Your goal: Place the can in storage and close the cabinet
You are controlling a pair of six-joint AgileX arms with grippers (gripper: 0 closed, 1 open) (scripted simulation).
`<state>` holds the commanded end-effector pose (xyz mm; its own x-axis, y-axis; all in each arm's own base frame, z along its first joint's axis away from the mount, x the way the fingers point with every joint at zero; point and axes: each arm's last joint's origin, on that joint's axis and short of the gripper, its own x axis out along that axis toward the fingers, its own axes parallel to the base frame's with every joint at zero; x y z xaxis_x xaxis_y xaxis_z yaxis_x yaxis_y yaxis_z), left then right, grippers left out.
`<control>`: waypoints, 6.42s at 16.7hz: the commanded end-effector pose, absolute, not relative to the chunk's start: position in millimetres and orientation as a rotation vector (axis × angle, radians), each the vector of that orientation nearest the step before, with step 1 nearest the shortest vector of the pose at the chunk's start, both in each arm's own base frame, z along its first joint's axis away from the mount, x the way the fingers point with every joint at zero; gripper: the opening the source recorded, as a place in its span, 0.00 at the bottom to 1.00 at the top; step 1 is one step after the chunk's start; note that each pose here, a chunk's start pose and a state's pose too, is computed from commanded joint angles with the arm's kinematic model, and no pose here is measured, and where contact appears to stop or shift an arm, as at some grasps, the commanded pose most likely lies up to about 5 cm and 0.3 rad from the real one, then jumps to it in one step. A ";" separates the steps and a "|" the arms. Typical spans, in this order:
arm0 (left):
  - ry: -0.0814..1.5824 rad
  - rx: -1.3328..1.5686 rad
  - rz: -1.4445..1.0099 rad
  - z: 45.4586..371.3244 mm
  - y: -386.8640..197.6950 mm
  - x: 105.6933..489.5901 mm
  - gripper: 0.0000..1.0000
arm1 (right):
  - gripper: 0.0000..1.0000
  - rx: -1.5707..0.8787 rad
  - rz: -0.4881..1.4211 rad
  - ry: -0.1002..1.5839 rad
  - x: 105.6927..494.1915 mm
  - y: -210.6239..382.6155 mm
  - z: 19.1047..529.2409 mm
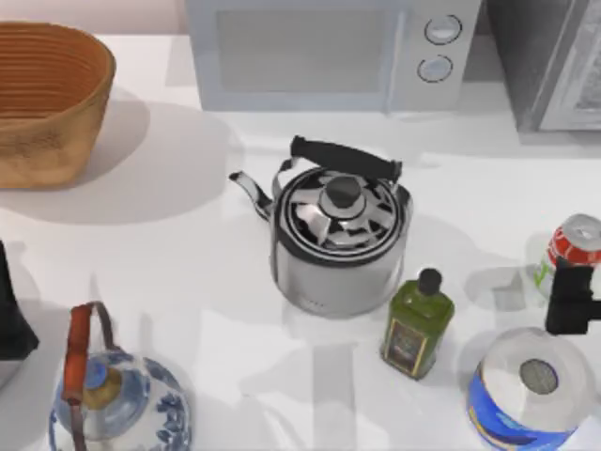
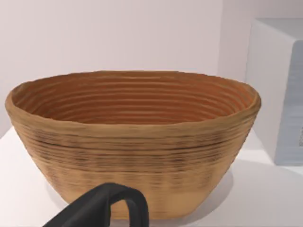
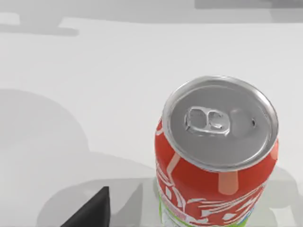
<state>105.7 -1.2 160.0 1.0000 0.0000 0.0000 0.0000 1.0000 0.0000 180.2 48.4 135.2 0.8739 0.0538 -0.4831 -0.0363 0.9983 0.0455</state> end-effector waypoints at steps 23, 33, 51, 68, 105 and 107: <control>0.000 0.000 0.000 160.0 -1.2 105.7 1.00 | 1.00 0.001 -0.012 0.593 246.1 63.6 85.9; 0.000 0.000 0.000 160.0 -1.2 105.7 1.00 | 0.77 0.001 -0.011 0.594 248.9 64.3 78.9; 0.000 0.000 0.000 160.0 -1.2 105.7 1.00 | 0.00 0.001 -0.011 0.594 248.9 64.3 78.9; 0.000 0.000 0.000 160.0 -1.2 105.7 1.00 | 0.00 -0.008 -0.020 0.605 257.5 66.1 205.2; 0.000 0.000 0.000 160.0 -1.2 105.7 1.00 | 0.00 0.002 0.002 0.005 105.9 -0.9 160.2; 0.000 0.000 0.000 160.0 -1.2 105.7 1.00 | 0.00 0.000 0.004 0.023 106.0 -0.4 166.9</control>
<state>105.7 -1.2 160.0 1.0000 0.0000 0.0000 0.0000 1.0000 0.0000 106.0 -0.4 166.9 0.9997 0.0038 -0.0226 -0.0038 1.0000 -0.0004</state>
